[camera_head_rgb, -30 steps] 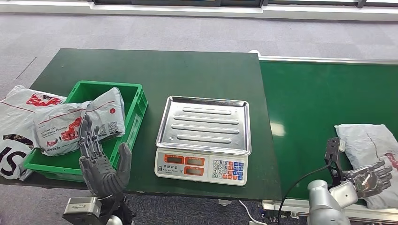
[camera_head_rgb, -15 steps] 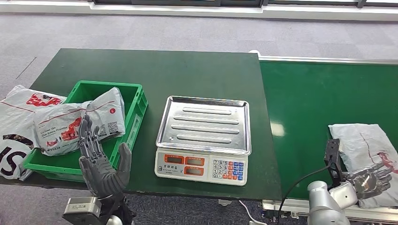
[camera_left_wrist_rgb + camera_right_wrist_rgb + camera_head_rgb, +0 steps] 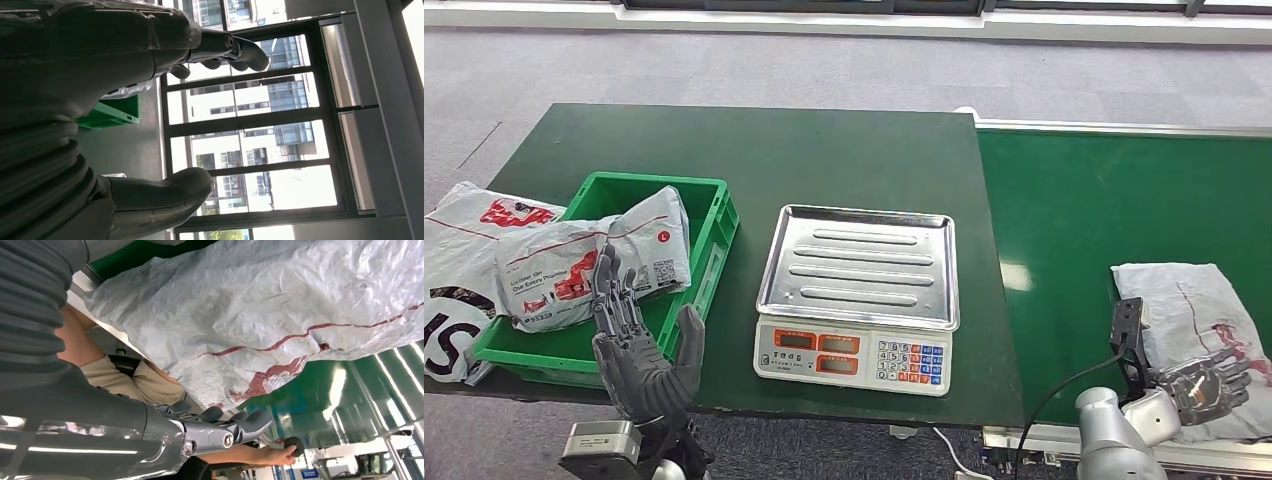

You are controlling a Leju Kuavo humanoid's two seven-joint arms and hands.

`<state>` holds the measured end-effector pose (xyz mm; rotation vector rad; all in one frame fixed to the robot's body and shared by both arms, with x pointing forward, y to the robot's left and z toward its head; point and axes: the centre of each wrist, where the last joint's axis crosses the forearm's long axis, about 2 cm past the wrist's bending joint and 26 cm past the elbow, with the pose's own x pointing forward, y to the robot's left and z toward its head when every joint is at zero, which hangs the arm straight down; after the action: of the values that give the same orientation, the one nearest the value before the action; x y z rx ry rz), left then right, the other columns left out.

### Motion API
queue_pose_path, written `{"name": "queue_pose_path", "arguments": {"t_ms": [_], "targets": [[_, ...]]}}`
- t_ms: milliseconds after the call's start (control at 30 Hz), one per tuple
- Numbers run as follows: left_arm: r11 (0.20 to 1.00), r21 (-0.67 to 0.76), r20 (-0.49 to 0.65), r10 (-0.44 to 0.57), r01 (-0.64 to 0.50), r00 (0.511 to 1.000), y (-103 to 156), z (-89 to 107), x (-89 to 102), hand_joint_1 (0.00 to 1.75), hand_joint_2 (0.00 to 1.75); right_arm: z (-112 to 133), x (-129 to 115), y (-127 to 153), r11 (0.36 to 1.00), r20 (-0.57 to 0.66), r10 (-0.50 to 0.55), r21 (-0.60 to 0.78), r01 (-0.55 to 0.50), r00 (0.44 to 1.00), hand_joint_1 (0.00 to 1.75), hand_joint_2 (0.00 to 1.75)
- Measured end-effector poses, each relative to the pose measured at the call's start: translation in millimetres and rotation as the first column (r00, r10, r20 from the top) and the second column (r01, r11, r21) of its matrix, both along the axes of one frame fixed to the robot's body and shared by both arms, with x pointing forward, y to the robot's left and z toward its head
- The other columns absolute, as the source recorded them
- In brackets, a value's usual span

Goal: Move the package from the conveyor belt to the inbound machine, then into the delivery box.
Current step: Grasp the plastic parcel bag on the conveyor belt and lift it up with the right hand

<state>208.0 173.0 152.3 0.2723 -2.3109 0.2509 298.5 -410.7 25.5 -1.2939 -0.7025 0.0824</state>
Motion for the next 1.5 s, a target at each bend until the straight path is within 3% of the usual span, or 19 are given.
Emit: {"name": "queue_pose_path", "arguments": {"t_ms": [800,1033,1500], "targets": [[1.000,0.003,0.000,0.002,-0.002,1.000,1,-0.1,0.0,0.00,1.75,-5,0,6,1.000,-0.037,0.020,0.022,-0.020,0.999,0.00,1.75],[1.000,0.001,-0.002,0.004,-0.004,1.000,1,-0.5,0.0,0.00,1.75,-16,3,26,0.986,-0.192,0.123,0.132,-0.099,0.973,0.00,1.75],[1.000,0.001,-0.002,-0.002,0.002,1.000,2,-0.6,0.0,0.00,1.75,-18,5,35,0.977,-0.234,0.202,0.121,-0.178,0.951,0.00,1.75]]}}
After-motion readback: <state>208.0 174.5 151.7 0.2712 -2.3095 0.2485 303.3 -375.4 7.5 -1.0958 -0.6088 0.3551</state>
